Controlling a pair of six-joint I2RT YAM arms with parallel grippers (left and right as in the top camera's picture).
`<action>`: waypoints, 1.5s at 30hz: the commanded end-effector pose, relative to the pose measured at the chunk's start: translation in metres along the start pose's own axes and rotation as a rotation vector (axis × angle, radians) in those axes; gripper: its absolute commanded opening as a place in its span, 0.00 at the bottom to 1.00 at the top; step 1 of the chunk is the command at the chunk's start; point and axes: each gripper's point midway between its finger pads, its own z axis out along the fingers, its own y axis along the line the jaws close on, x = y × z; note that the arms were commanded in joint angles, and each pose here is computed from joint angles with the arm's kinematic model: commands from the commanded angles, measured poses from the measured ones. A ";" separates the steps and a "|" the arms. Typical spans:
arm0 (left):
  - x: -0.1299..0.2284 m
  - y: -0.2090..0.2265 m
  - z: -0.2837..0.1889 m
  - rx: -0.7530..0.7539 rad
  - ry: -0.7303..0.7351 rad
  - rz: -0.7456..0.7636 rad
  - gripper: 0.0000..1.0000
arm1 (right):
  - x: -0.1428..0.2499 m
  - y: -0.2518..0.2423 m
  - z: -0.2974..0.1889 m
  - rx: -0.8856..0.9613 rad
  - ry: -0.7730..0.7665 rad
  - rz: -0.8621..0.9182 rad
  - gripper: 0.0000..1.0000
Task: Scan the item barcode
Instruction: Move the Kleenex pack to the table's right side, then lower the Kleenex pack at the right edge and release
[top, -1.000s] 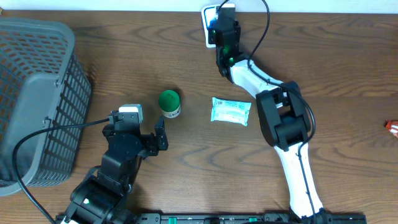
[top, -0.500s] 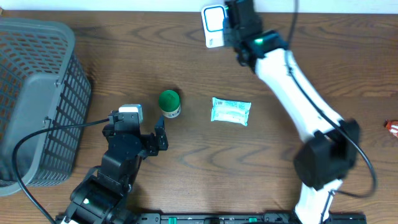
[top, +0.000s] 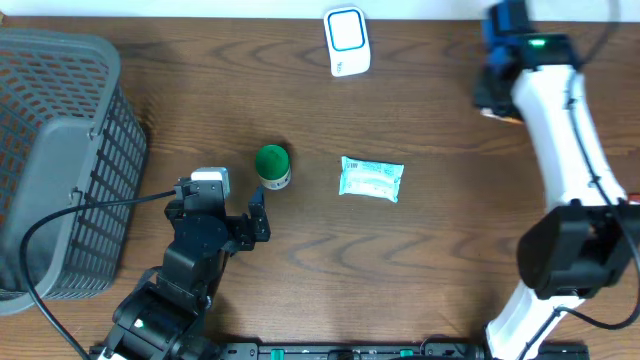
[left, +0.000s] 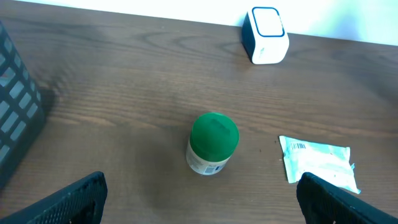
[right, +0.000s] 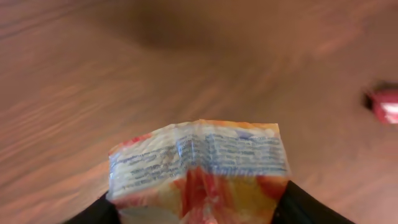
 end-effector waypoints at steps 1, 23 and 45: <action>-0.003 0.003 0.000 -0.014 -0.011 0.009 0.98 | -0.007 -0.051 0.018 0.068 0.037 0.134 0.62; -0.003 0.003 0.000 -0.014 -0.011 0.009 0.98 | -0.005 -0.151 0.141 -0.117 0.270 0.530 0.99; -0.003 0.003 0.000 -0.014 -0.011 0.009 0.98 | -0.019 -0.060 0.190 -0.132 0.156 -0.008 0.99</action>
